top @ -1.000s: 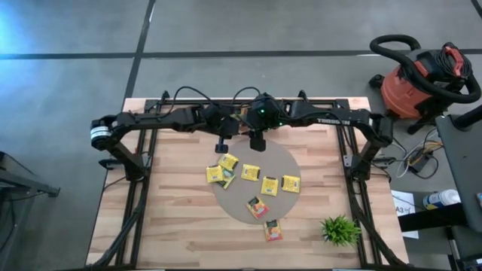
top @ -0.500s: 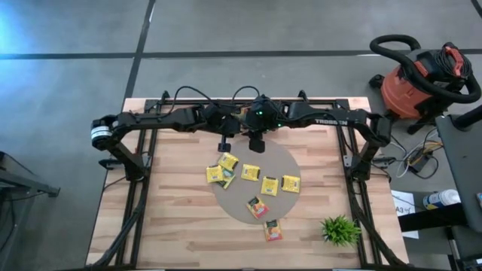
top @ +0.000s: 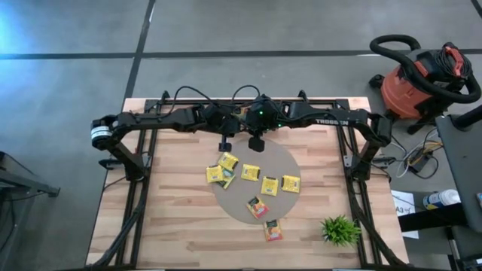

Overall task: Pick & Place Tea
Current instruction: Put the white tea bag into the right compartment of the wooden organizer

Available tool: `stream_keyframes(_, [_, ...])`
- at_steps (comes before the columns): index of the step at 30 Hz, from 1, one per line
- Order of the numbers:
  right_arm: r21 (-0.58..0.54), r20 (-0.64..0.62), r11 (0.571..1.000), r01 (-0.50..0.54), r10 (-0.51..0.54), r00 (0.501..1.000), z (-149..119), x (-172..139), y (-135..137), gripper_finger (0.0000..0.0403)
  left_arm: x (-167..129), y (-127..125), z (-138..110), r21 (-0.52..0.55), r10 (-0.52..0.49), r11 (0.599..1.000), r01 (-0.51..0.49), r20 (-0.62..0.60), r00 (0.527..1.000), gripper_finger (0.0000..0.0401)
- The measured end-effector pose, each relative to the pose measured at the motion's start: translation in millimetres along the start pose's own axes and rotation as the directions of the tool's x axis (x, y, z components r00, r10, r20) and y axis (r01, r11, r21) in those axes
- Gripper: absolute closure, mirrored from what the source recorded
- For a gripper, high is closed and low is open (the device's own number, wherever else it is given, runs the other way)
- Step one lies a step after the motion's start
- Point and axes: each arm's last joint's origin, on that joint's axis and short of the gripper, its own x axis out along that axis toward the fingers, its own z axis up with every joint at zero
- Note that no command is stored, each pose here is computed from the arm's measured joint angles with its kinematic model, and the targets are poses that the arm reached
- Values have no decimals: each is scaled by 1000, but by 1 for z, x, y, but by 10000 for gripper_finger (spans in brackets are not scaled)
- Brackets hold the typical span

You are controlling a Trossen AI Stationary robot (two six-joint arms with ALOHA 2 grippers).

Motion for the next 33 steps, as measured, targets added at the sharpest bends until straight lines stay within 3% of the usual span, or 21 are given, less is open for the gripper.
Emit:
stream_keyframes(11, [80, -11, 997, 8, -7, 1000, -2, 0, -3, 394, -9, 2, 2, -174, 66, 982, -68, -19, 998, 326])
stream_keyframes(20, [252, -2, 967, 44, -45, 999, -7, -7, -21, 394, -37, -1, -13, -382, 134, 911, -155, -81, 988, 298])
stream_keyframes(24, [321, 121, 947, 31, -74, 990, -7, -20, -27, 394, -47, -10, -30, -527, 191, 834, -163, -1, 982, 298])
stream_keyframes(27, [372, 290, 926, -64, -50, 956, -5, -29, -30, 394, -50, -19, -46, -638, 254, 761, -121, 122, 960, 298])
stream_keyframes(30, [422, 398, 895, -143, -41, 917, -8, -32, -29, 394, -54, -27, -60, -732, 334, 681, -21, 284, 899, 298])
stream_keyframes(33, [440, 453, 867, -233, 9, 891, -12, -28, -27, 394, -57, -32, -66, -766, 375, 631, 126, 443, 814, 298])
